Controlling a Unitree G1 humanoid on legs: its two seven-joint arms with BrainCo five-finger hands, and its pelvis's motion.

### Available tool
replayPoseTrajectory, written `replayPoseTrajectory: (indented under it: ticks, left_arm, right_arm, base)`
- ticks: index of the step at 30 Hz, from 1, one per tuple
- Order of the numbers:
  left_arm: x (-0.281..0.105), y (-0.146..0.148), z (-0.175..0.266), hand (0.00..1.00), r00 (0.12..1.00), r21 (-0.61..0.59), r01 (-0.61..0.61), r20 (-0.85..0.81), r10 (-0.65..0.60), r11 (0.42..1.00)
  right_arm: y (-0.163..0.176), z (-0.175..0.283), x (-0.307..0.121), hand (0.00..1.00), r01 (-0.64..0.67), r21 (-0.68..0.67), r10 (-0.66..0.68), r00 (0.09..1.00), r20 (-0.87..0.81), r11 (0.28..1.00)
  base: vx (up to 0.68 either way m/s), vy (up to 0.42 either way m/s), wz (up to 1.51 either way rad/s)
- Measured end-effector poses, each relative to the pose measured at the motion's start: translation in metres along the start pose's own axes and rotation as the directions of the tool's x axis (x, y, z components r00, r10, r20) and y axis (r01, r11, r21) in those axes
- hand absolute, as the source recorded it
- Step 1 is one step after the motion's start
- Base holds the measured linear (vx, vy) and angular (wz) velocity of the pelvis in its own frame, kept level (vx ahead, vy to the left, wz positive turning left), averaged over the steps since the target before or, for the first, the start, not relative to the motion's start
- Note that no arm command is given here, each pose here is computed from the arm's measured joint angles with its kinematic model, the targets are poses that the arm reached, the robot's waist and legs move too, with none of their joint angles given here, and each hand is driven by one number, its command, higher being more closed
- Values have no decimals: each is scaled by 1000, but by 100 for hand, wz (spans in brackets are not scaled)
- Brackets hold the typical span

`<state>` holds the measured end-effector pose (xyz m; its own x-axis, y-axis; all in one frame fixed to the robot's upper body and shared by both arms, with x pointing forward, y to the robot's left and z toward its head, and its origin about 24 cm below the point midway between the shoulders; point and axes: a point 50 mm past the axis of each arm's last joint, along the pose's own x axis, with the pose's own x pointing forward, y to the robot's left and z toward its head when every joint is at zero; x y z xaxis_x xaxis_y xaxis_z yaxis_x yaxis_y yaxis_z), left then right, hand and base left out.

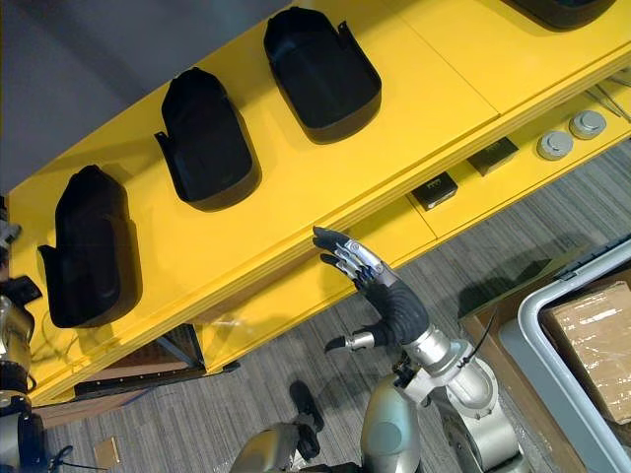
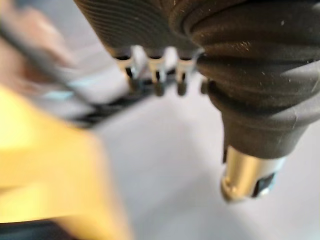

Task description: Walk over and take plastic housings, then place them on the shelf

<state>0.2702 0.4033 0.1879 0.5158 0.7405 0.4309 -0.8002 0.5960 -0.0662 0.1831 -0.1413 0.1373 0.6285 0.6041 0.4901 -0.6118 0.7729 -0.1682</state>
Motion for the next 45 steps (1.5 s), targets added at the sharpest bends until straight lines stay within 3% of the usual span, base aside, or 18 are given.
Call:
replayPoseTrajectory:
  ticks: [6, 9, 10, 13, 14, 19, 24, 35, 45]
  left_arm:
    - [-34, -30, 61, 0, 924, -104, 94, 381, -48, 990]
    - [-69, -35, 73, 0, 888, -168, 195, 448, -101, 966]
    - [-96, -34, 73, 0, 876, -194, 262, 458, -149, 945]
    - [-141, -34, 63, 0, 877, -216, 363, 407, -254, 906]
    - [-160, -34, 55, 100, 882, -226, 402, 357, -309, 887]
    - [-214, -21, 20, 100, 893, -282, 445, 69, -444, 850]
    - [-243, -18, 5, 100, 846, -305, 484, -79, -528, 820]
    - [-253, -28, -13, 100, 797, -348, 501, -172, -579, 793]
    - [-243, -45, -37, 100, 798, -322, 478, -230, -557, 817]
  right_arm:
    - [13, -6, -5, 0, 50, 66, -52, 999, 16, 997]
    - [19, -11, 0, 0, 87, 78, -88, 996, 11, 993]
    - [21, -14, 1, 0, 117, 67, -117, 993, -5, 991]
    - [24, -25, 3, 0, 175, 55, -172, 984, -43, 983]
    - [24, -30, 4, 0, 202, 49, -200, 978, -57, 978]
    - [27, -38, 8, 0, 275, 47, -271, 960, -75, 960]
    - [33, -51, 7, 0, 334, 82, -323, 938, -126, 939]
    - [42, -72, -3, 0, 392, 101, -362, 902, -234, 914]
    - [42, -78, -7, 0, 401, 97, -365, 893, -262, 911]
  base:
    - [78, 8, 19]
    - [43, -13, 39]
    - [0, -9, 31]
    - [-9, -13, 42]
    - [-42, -14, 38]
    - [-61, -7, 29]
    - [2, -7, 20]
    - [14, -6, 10]
    - [-29, -2, -14]
